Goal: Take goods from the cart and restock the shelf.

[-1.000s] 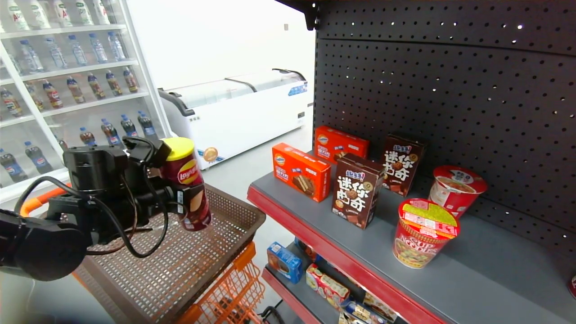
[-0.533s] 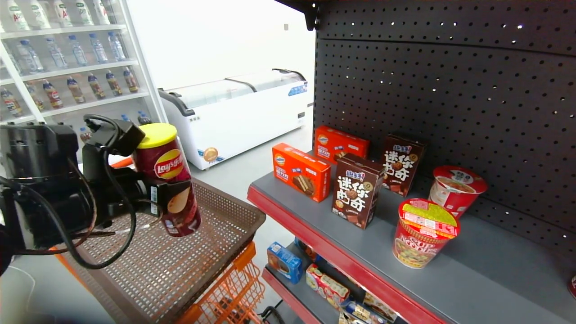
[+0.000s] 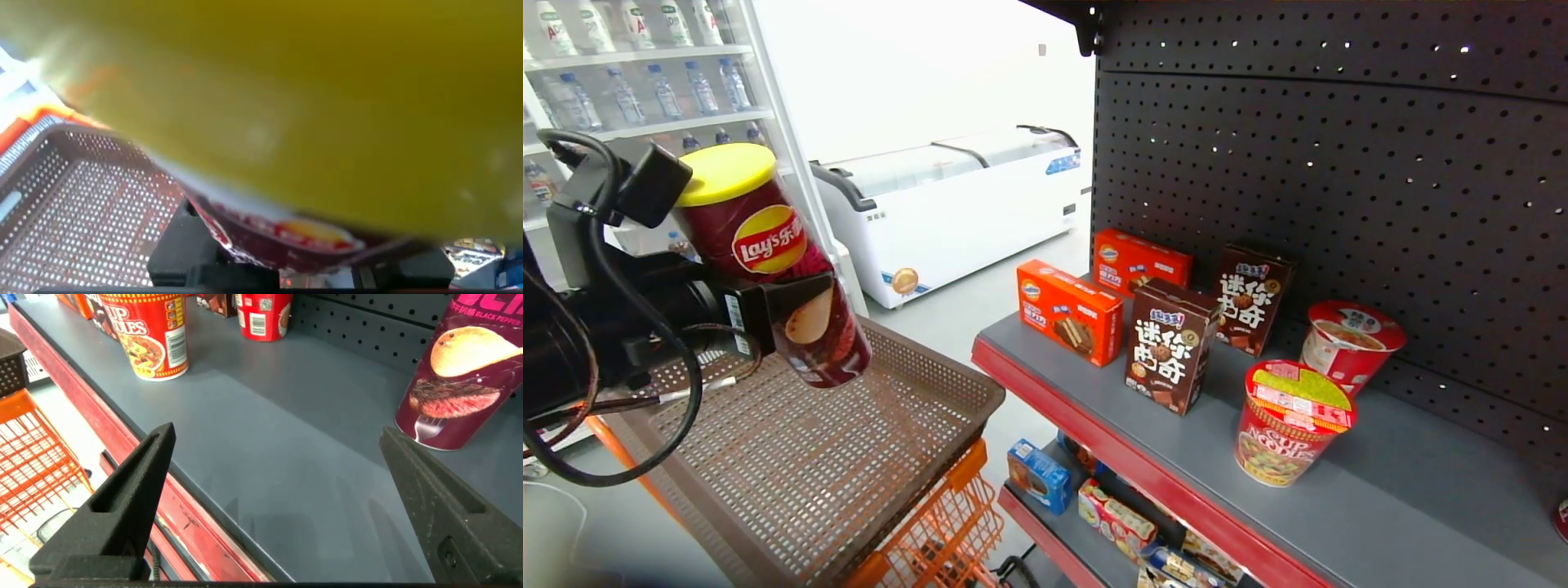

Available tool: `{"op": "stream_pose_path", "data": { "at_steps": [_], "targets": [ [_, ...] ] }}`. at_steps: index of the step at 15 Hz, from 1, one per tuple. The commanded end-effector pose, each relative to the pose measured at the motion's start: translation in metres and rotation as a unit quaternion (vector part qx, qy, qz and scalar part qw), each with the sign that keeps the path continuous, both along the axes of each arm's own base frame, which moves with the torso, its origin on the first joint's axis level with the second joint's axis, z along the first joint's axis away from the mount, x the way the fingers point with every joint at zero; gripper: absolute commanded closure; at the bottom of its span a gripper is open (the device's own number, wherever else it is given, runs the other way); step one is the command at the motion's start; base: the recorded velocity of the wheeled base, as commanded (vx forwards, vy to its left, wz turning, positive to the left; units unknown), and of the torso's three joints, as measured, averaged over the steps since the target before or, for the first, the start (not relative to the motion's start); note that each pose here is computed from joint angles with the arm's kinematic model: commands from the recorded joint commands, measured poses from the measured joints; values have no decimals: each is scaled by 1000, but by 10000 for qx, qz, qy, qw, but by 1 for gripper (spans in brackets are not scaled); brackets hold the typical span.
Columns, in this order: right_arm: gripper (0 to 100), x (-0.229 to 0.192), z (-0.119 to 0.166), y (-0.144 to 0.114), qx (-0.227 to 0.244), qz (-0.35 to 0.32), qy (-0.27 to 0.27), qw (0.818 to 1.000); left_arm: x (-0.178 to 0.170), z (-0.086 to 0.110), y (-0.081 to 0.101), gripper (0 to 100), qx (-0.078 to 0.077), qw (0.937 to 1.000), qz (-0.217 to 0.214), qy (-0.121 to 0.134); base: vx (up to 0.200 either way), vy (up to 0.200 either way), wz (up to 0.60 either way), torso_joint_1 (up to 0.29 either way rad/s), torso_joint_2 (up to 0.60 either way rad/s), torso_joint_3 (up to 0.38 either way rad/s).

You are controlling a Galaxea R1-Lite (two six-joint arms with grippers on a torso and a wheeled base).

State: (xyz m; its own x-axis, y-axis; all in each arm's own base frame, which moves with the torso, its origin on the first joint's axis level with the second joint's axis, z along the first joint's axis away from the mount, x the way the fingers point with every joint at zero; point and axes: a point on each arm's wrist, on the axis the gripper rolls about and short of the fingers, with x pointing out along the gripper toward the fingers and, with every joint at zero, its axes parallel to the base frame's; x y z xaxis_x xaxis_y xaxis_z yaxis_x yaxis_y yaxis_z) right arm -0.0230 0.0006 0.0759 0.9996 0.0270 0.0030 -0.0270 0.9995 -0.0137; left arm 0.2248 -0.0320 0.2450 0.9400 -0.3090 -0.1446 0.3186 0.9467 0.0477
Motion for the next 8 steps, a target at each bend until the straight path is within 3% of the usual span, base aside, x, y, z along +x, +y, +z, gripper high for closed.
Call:
{"op": "stream_pose_path", "data": {
  "at_steps": [1, 5, 8],
  "targets": [
    [0, 0, 0, 0, -1, 3, 7, 10000, -6, 8, 1, 100, -13, 9999, 4, -157, 0, 0, 0, 0, 0, 0],
    [0, 0, 0, 0, -1, 3, 7, 10000, -22, 0, 1, 100, 151, 9997, -95, -142, 0, 0, 0, 0, 0, 0],
    [0, 0, 0, 0, -9, 3, 7, 10000, -28, -5, 1, 100, 164, 9998, -97, -91, 0, 0, 0, 0, 0, 0]
  ]
}}
